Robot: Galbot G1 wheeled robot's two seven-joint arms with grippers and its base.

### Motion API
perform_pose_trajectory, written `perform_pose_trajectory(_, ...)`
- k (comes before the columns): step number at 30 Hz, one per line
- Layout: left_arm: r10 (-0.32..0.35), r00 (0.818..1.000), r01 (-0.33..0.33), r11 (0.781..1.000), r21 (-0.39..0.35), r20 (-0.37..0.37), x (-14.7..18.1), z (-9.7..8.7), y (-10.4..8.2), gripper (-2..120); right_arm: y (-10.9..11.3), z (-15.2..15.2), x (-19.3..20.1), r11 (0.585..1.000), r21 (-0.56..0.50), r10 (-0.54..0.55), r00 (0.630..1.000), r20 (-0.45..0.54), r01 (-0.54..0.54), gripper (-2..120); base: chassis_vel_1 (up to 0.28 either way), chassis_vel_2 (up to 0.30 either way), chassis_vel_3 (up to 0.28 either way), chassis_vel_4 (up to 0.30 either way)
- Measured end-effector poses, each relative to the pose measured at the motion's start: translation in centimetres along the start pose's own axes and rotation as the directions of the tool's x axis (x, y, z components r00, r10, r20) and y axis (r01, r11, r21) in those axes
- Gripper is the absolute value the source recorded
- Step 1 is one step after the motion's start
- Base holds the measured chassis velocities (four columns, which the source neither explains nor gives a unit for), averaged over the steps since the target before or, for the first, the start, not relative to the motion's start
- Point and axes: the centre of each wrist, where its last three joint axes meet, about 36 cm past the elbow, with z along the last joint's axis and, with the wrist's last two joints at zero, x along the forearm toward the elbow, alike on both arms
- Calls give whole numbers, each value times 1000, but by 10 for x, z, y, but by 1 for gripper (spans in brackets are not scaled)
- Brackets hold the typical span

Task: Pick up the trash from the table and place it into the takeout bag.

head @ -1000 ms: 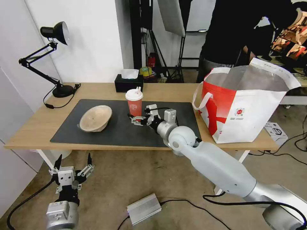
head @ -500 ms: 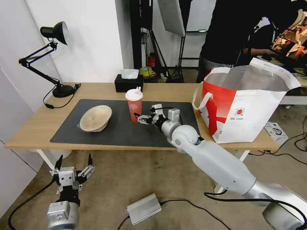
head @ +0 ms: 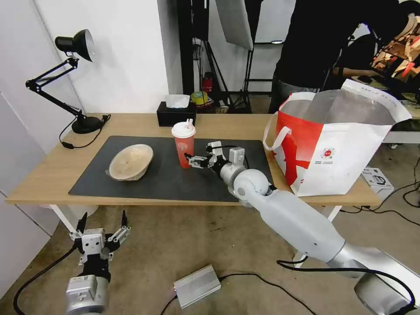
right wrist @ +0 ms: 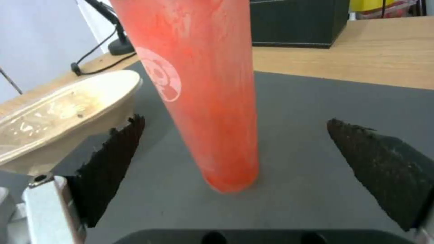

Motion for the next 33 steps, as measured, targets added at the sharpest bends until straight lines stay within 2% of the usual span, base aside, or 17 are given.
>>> perform_pose_trajectory(12, 1, 1000, -1, 1000, 2, 1, -1, 0, -1, 100, -5, 2, -12, 1000, 11, 6, 1000, -6, -6, 100, 0, 0, 0, 0)
perform_pose_trajectory(33, -3, 1000, 3, 1000, 6, 2, -2, 1, 0, 100, 1, 3, -28, 1000, 29, -3, 1000, -13, 3, 100, 0, 0, 0, 0)
